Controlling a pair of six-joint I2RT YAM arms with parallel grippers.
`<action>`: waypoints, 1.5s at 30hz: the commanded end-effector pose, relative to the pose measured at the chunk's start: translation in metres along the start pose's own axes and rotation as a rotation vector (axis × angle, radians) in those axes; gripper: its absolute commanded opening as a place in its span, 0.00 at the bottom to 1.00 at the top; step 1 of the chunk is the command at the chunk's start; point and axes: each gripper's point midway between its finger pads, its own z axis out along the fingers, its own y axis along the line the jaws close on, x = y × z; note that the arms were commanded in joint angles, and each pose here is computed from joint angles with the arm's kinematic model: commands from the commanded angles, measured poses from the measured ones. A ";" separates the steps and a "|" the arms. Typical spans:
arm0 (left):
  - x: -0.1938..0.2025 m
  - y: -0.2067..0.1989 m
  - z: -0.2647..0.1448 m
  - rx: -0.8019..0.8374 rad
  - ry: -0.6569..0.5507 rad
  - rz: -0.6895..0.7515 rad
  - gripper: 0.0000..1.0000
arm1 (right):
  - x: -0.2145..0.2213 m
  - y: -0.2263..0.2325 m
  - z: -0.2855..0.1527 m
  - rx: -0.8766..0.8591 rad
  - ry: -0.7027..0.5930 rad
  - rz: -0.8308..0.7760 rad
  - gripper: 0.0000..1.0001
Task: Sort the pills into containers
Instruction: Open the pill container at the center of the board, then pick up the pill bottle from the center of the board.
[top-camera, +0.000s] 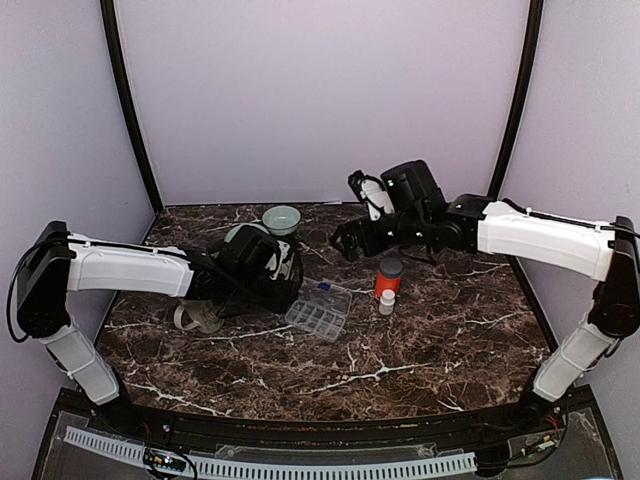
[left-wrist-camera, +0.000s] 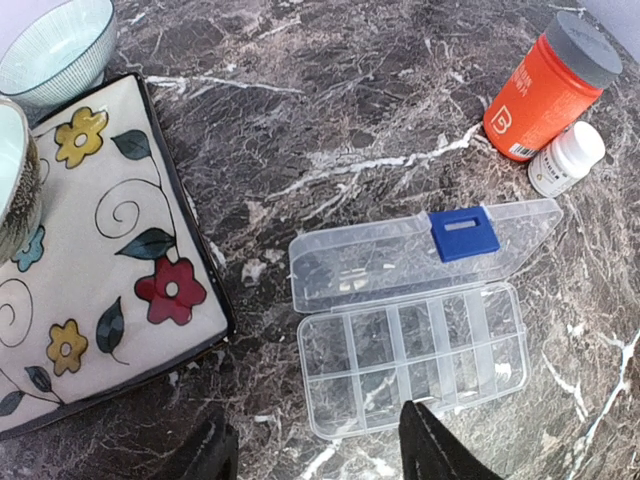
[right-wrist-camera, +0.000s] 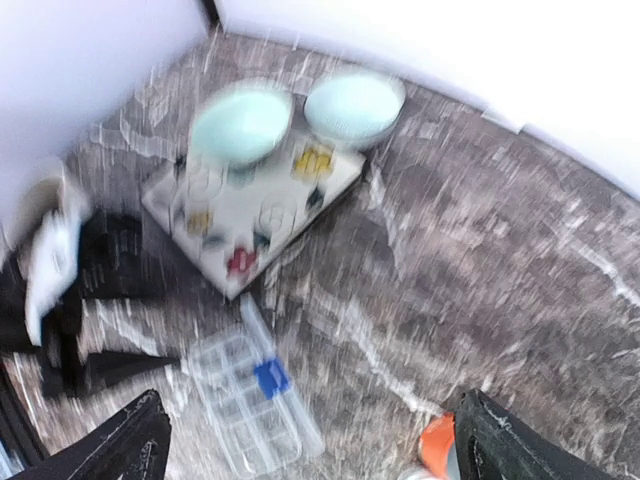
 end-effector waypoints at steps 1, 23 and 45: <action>-0.007 0.004 -0.015 -0.013 -0.033 0.001 0.58 | -0.088 -0.035 -0.045 0.069 -0.361 0.152 1.00; 0.002 -0.011 0.018 0.038 0.004 0.033 0.58 | 0.017 -0.119 -0.026 0.464 0.242 0.267 0.88; 0.015 -0.021 0.050 0.069 0.068 0.178 0.58 | 0.077 -0.095 -0.002 0.307 0.447 0.342 0.93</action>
